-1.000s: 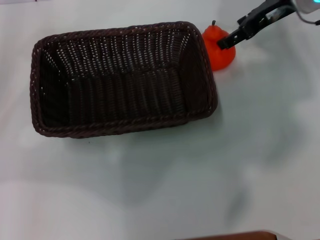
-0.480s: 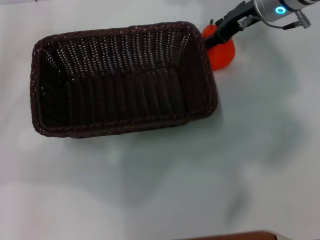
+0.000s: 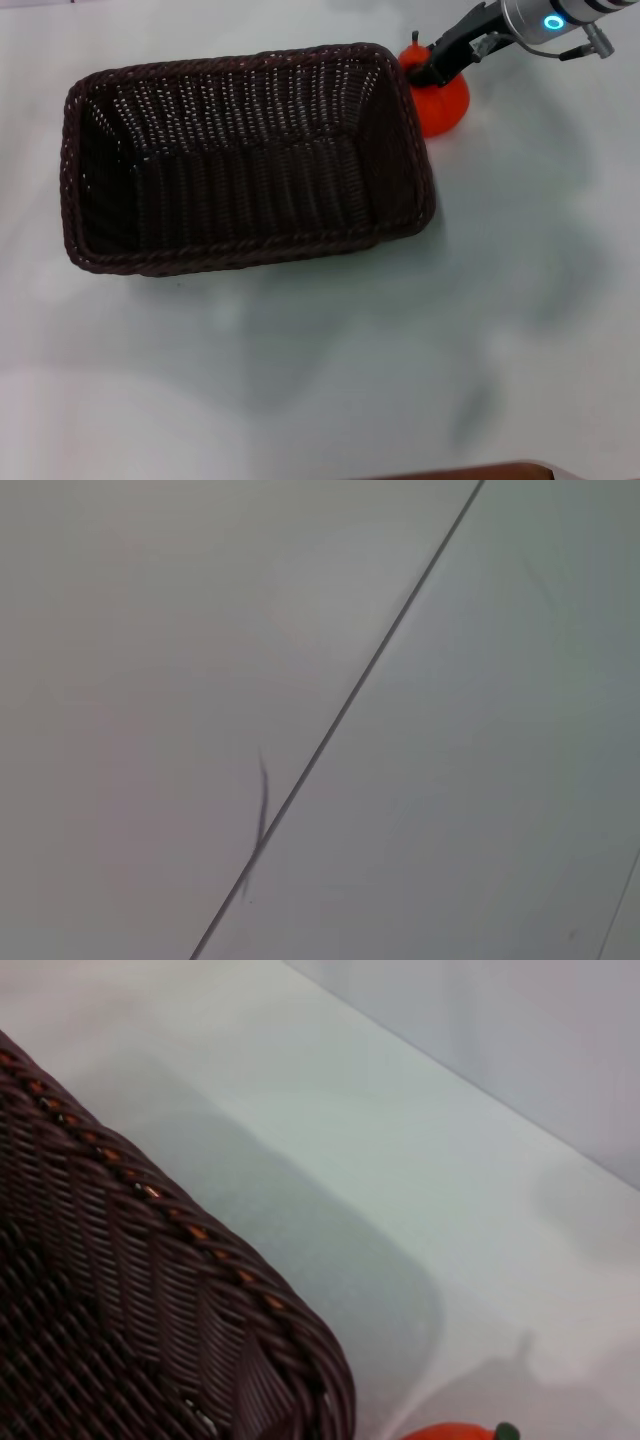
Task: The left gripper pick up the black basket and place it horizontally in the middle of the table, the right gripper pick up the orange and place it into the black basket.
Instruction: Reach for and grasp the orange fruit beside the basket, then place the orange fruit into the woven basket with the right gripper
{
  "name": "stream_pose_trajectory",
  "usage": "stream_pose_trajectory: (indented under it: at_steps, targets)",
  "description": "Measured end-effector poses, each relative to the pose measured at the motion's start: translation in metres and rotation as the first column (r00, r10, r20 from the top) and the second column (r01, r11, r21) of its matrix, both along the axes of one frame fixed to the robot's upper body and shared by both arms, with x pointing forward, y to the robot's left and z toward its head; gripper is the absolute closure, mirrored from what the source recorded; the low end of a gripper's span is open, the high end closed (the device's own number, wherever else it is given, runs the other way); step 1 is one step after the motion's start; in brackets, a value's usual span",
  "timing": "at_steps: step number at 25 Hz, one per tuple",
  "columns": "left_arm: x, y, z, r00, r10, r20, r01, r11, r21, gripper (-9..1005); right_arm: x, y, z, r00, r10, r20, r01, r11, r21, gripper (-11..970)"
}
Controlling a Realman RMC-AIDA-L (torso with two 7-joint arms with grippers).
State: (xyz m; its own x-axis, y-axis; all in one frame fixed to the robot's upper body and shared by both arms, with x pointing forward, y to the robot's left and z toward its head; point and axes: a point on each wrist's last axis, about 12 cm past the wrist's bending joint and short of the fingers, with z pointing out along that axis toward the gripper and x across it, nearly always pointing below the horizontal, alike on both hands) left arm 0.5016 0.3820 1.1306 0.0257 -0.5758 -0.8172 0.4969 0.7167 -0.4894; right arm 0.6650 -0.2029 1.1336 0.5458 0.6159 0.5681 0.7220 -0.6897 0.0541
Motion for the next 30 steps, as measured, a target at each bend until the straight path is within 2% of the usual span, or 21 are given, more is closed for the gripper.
stream_pose_trajectory:
  at_steps: [2,5,8,11,13,16,19,20,21,24,26,30]
  targets:
    - [-0.001,0.001,0.0,1.0,-0.001,-0.001,0.001,1.0,-0.001,92,0.0,-0.003,-0.001,1.0,-0.012,0.001,0.012,1.0,0.007,600]
    - [-0.002,0.001,0.001,1.0,-0.005,0.001,0.005,1.0,0.0,92,0.004,-0.013,0.004,0.997,-0.069,0.024,0.068,0.996,0.051,638]
    - [-0.004,0.001,0.0,1.0,-0.007,0.002,0.007,1.0,0.0,91,0.009,-0.03,0.015,0.981,-0.182,0.069,0.168,0.97,0.178,675]
    - [-0.005,0.001,0.0,1.0,-0.01,0.002,0.01,1.0,-0.004,91,0.007,-0.042,0.026,0.968,-0.228,0.104,0.178,0.917,0.357,710]
    - [-0.006,0.0,-0.001,1.0,-0.014,0.002,0.014,1.0,-0.005,91,0.0,-0.044,0.033,0.968,-0.21,0.141,0.114,0.86,0.497,729]
    - [-0.006,0.0,-0.002,1.0,-0.015,0.0,0.015,1.0,-0.006,91,-0.015,-0.038,0.05,0.962,-0.113,0.248,-0.089,0.729,0.678,756]
    - [-0.006,0.0,-0.003,1.0,-0.014,-0.001,0.014,1.0,-0.008,91,-0.025,-0.021,0.064,0.942,-0.022,0.334,-0.25,0.614,0.748,775]
    - [-0.006,-0.001,-0.003,1.0,-0.014,-0.003,0.014,1.0,-0.011,91,-0.027,-0.014,0.067,0.939,0.012,0.344,-0.281,0.602,0.748,782]
    - [-0.006,-0.001,-0.004,1.0,-0.015,-0.004,0.015,1.0,-0.014,91,-0.028,-0.006,0.068,0.935,0.052,0.35,-0.311,0.594,0.742,788]
    - [-0.006,-0.002,-0.005,1.0,-0.016,-0.006,0.016,1.0,-0.018,91,-0.033,0.017,0.062,0.924,0.173,0.341,-0.371,0.628,0.684,780]
    - [-0.006,-0.002,-0.005,1.0,-0.017,-0.005,0.016,1.0,-0.018,91,-0.035,0.027,0.056,0.917,0.21,0.339,-0.391,0.643,0.659,775]
    - [-0.007,-0.002,-0.006,1.0,-0.016,-0.007,0.016,1.0,-0.02,92,-0.035,0.03,0.052,0.918,0.209,0.338,-0.388,0.655,0.648,621]
